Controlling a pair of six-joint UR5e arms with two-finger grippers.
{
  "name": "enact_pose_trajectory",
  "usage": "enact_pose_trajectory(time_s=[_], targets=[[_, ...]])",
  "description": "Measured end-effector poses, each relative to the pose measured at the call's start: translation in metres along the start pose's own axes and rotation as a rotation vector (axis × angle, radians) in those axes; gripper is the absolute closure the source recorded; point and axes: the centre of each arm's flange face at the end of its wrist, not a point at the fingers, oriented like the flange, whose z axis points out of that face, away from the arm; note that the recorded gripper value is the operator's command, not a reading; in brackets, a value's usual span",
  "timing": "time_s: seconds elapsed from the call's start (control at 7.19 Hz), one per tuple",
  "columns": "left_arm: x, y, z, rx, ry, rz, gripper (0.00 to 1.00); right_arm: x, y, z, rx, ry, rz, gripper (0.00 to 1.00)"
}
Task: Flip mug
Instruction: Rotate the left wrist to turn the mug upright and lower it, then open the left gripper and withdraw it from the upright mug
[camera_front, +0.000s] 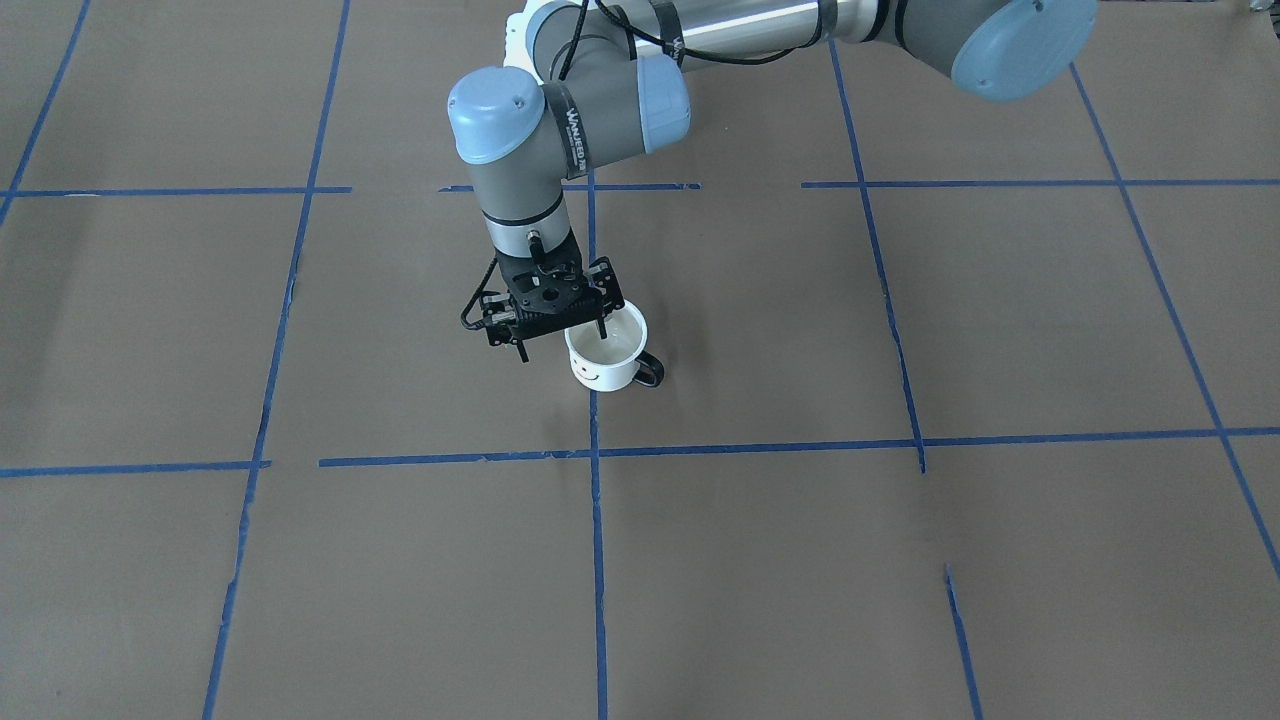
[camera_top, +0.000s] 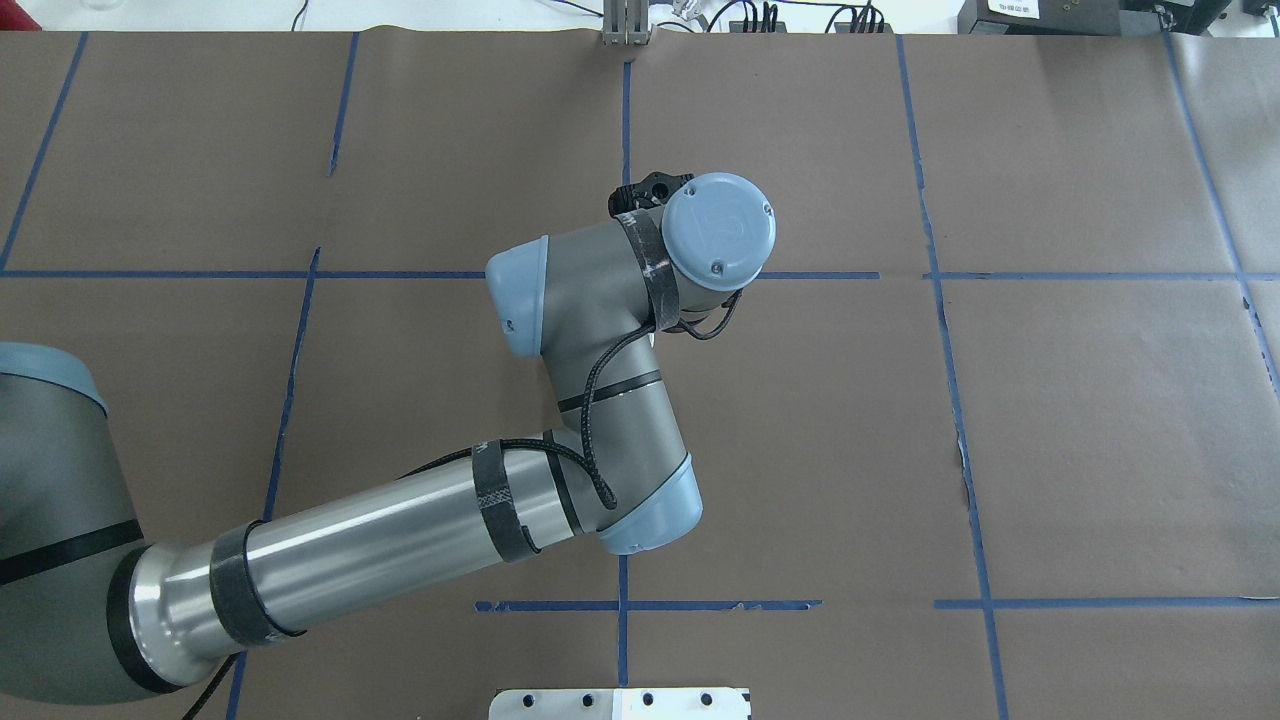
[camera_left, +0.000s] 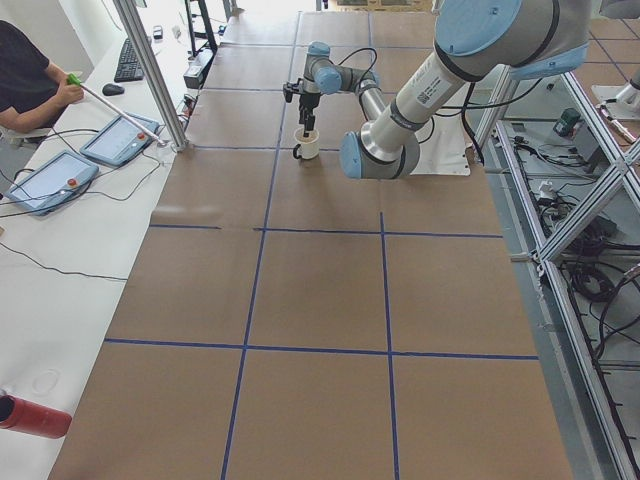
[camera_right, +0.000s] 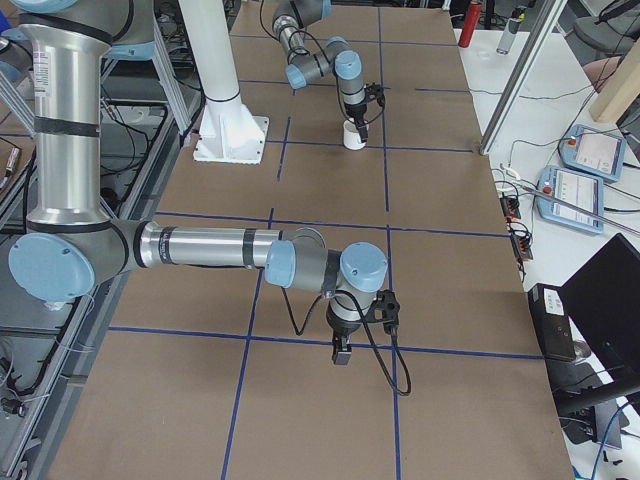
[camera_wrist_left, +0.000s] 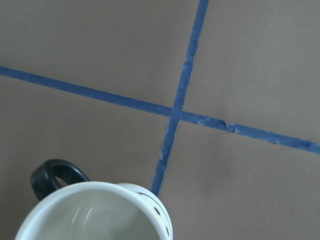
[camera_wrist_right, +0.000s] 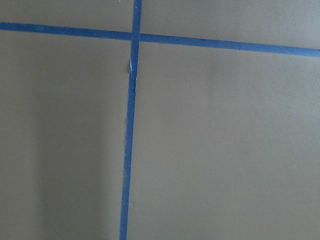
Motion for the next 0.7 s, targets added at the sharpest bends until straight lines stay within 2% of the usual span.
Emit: enact_pose_trajectory(time_s=[0.28,0.42,0.7], targets=[[-0.041,-0.023,-0.025,0.027,0.045,-0.007,0.0,0.0,0.0,0.0,0.0,0.0,0.0,0.0],[-0.084,-0.036,-0.039,0.043,0.077,0.008,0.0,0.0,0.0,0.0,0.0,0.0,0.0,0.0],[-0.182,-0.091,-0.075,0.069,0.113,0.063,0.0,0.0,0.0,0.0,0.0,0.0,0.0,0.0]])
